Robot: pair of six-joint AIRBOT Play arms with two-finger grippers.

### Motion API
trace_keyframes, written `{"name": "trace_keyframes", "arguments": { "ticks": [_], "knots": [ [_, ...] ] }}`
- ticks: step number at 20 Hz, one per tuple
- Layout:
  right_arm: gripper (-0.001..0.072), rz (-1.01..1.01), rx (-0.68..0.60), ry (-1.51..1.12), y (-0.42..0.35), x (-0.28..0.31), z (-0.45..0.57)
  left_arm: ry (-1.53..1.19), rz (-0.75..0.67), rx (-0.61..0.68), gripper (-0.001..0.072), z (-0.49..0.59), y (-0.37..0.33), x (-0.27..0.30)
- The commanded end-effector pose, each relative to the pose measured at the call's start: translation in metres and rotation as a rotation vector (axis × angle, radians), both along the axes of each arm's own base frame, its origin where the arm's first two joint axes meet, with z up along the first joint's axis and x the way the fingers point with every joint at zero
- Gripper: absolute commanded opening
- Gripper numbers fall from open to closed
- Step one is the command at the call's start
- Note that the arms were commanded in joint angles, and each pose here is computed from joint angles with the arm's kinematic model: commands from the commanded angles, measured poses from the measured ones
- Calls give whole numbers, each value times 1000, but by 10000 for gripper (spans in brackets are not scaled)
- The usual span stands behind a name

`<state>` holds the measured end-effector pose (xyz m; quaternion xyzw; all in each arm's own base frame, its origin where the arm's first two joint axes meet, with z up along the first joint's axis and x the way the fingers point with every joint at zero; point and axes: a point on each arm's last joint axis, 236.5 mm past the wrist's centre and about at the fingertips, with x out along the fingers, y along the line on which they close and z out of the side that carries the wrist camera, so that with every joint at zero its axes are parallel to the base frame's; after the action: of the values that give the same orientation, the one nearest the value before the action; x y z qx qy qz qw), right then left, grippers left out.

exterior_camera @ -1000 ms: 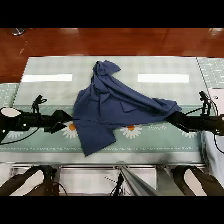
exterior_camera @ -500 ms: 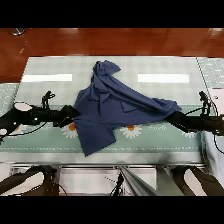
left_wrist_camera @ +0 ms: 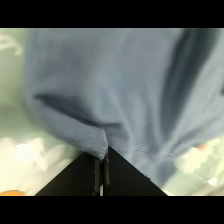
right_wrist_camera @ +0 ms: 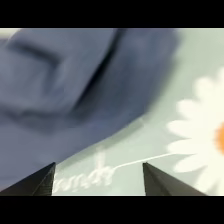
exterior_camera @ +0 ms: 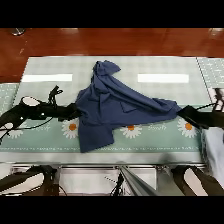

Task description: Fold the shirts.

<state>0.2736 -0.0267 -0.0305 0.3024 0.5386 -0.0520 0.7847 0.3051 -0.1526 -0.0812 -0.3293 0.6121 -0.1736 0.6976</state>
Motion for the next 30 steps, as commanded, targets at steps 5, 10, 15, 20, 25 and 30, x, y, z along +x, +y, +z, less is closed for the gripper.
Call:
{"name": "trace_keyframes", "arguments": {
  "ticks": [5, 10, 15, 20, 25, 30],
  "knots": [
    [624, -63, 65, 130, -38, 8, -33, -12, -40, -31, 27, 14, -6, 2],
    [623, -32, 257, 146, -13, 30, -53, 8, -62, -48, 27, 16, -9, -5],
    [619, 17, 301, 170, 2, 39, -66, 8, -61, -47, 27, 16, -9, -4],
    [482, 79, 262, 168, 25, 50, -78, 15, -66, -52, 27, 16, -11, -6],
    [23, 143, 271, 145, 32, 56, -65, 12, -91, -57, 27, 20, -17, -8],
    [22, 253, 142, -201, 15, 130, 108, -388, -72, -135, 26, 176, -16, 75]
  ]
}}
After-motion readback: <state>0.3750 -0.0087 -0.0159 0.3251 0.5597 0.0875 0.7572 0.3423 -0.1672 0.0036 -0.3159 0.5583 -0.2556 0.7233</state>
